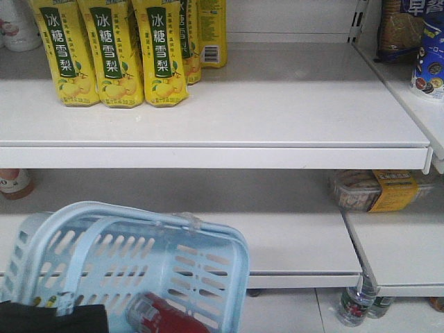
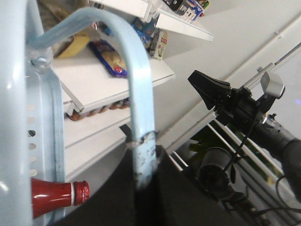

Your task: Place coke in basket with both arms

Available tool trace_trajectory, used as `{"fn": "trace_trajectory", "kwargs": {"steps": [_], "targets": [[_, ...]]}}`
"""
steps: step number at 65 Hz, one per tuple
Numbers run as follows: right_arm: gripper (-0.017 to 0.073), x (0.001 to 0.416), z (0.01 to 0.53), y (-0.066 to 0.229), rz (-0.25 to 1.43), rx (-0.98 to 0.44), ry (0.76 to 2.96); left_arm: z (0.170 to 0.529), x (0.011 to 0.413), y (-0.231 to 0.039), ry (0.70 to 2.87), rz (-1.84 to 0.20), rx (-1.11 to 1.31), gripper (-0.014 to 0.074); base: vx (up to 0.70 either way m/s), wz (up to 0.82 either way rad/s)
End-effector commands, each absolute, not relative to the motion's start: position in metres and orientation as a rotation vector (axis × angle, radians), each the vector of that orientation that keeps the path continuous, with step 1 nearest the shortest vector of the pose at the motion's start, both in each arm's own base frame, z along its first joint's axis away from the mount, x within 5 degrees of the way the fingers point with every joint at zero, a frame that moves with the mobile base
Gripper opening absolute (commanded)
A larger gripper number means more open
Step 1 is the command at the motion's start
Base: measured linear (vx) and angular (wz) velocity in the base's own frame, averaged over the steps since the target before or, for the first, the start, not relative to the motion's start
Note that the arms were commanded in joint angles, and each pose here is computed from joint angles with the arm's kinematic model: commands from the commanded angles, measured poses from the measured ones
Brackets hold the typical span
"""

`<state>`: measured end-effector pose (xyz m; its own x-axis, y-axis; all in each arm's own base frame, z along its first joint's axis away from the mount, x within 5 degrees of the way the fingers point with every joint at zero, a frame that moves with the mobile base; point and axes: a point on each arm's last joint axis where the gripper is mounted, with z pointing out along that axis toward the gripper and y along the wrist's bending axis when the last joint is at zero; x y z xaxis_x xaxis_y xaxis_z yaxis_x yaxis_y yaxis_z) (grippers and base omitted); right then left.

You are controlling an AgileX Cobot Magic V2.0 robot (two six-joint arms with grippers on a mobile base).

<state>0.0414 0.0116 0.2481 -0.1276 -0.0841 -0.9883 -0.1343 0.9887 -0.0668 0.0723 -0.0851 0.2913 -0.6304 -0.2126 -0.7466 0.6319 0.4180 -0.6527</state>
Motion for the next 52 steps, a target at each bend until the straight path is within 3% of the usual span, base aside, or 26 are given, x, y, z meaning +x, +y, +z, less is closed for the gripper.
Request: {"fn": "trace_trajectory", "kwargs": {"steps": [1,32,52], "targets": [[-0.0010,0.042,0.262,0.010,0.025,-0.139,1.619,0.311,0.057,-0.080,1.724,-1.258,0.355,-0.0006,0.00,0.00],[-0.0010,0.042,0.262,0.010,0.025,-0.139,1.619,0.291,0.021,-0.050,1.759,-0.787,0.280,-0.0006,0.00,0.00],[-0.0010,0.042,0.262,0.010,0.025,-0.139,1.620,0.273,0.015,-0.032,1.684,-0.601,0.131,-0.0006,0.00,0.00]]}}
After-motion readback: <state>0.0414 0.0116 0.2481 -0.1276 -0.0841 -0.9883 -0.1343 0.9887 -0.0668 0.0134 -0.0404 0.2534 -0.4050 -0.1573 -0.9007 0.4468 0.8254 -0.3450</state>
